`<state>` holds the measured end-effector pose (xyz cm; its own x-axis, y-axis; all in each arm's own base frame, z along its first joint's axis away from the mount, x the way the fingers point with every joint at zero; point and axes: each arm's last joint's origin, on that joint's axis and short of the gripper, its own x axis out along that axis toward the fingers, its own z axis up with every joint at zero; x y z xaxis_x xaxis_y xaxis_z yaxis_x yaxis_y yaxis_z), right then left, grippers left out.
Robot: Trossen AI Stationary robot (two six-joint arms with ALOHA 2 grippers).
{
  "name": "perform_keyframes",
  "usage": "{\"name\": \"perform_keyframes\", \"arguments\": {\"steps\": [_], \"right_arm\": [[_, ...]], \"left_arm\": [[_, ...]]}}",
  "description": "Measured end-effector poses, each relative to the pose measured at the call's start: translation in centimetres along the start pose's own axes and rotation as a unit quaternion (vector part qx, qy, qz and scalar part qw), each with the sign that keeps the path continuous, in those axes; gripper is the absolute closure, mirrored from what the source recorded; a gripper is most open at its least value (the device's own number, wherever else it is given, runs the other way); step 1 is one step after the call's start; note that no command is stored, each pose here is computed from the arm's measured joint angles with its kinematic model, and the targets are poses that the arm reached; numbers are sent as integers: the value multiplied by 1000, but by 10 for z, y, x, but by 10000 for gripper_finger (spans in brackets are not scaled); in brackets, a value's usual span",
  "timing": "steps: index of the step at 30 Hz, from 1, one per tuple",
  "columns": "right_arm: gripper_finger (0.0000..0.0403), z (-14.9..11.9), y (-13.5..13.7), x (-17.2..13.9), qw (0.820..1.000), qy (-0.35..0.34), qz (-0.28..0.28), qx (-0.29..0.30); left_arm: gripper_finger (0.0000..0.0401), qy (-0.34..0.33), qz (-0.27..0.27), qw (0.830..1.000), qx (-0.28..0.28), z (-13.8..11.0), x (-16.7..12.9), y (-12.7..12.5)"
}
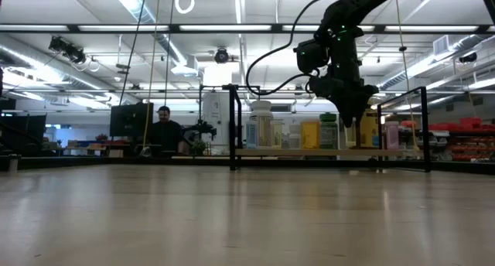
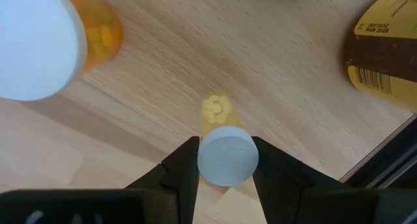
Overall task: Pick and place medicine bottles onto shelf by color
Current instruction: Put the small yellow pill bottle on the shelf
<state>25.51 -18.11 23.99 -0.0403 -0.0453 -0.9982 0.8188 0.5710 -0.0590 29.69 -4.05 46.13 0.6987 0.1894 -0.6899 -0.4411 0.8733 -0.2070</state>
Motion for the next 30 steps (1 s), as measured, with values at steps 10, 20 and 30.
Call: {"name": "perform_keyframes", "arguments": {"steps": [10, 20, 30], "right_arm": [[259, 1, 0, 0, 1000, -5, 0, 16], [248, 1, 1, 0, 1000, -8, 1, 20], [247, 1, 1, 0, 1000, -7, 2, 24]], "left_arm": [[236, 0, 0, 1000, -12, 0, 0, 0], [236, 1, -1, 1000, -11, 0, 0, 0], [236, 6, 2, 1000, -9, -2, 0, 0]]}}
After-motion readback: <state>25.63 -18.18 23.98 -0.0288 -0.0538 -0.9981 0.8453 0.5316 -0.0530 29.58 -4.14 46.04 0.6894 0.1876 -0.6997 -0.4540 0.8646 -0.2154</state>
